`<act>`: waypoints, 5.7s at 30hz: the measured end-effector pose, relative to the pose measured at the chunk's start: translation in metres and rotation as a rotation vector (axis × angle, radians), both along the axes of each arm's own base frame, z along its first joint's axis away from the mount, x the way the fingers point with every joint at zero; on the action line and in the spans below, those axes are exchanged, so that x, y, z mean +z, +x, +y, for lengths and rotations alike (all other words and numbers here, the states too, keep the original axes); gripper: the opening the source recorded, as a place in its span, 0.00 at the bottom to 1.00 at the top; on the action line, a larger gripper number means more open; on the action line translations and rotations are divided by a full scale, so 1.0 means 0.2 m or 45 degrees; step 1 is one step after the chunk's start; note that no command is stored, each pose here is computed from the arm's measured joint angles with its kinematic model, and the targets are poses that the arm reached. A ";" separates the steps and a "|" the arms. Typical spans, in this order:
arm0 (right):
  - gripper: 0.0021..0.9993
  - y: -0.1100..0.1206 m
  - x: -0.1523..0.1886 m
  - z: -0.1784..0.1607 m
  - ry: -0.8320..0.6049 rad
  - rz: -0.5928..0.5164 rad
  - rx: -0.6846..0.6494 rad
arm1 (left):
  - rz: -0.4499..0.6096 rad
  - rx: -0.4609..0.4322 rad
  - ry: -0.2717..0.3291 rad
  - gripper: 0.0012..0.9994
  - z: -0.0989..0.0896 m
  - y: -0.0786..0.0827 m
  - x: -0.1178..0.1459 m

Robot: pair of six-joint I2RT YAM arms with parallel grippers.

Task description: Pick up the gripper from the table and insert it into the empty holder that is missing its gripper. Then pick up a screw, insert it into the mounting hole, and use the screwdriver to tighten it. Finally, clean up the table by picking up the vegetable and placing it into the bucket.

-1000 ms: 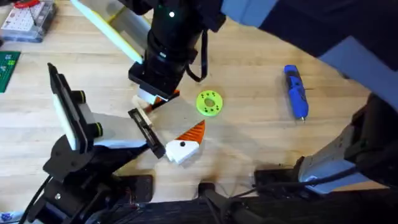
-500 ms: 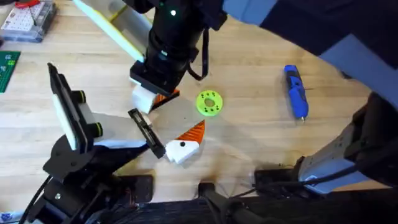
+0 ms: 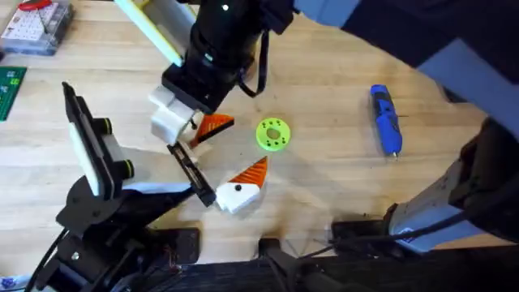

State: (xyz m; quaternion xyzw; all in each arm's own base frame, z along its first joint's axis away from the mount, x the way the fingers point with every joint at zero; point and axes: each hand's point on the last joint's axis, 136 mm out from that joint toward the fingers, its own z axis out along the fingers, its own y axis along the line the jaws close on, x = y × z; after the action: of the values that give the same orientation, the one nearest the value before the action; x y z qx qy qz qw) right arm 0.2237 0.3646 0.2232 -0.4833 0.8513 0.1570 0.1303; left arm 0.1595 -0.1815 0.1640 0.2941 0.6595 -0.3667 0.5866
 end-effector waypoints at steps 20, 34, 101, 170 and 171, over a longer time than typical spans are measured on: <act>0.33 -0.04 0.00 0.00 0.017 0.066 -0.016 | 0.000 0.000 0.000 0.99 0.00 0.00 0.00; 0.31 -0.04 0.00 0.00 0.016 0.067 -0.016 | 0.000 0.000 0.000 0.99 0.00 0.00 0.00; 0.00 -0.03 0.31 -0.15 0.367 -0.132 -0.137 | 0.000 0.001 0.000 0.99 0.00 0.00 0.00; 0.00 -0.12 -0.04 -0.03 0.580 -0.290 0.055 | 0.000 0.000 0.000 0.99 0.00 0.00 0.00; 0.00 -0.12 -0.04 -0.03 0.579 -0.292 0.058 | 0.000 0.000 0.000 0.99 0.00 0.00 0.00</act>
State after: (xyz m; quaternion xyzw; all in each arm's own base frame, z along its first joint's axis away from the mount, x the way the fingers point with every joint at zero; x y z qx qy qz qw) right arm 0.1992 0.3594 0.2155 -0.4753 0.7628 0.2914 0.3276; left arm 0.1595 -0.1815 0.1640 0.2940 0.6596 -0.3666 0.5866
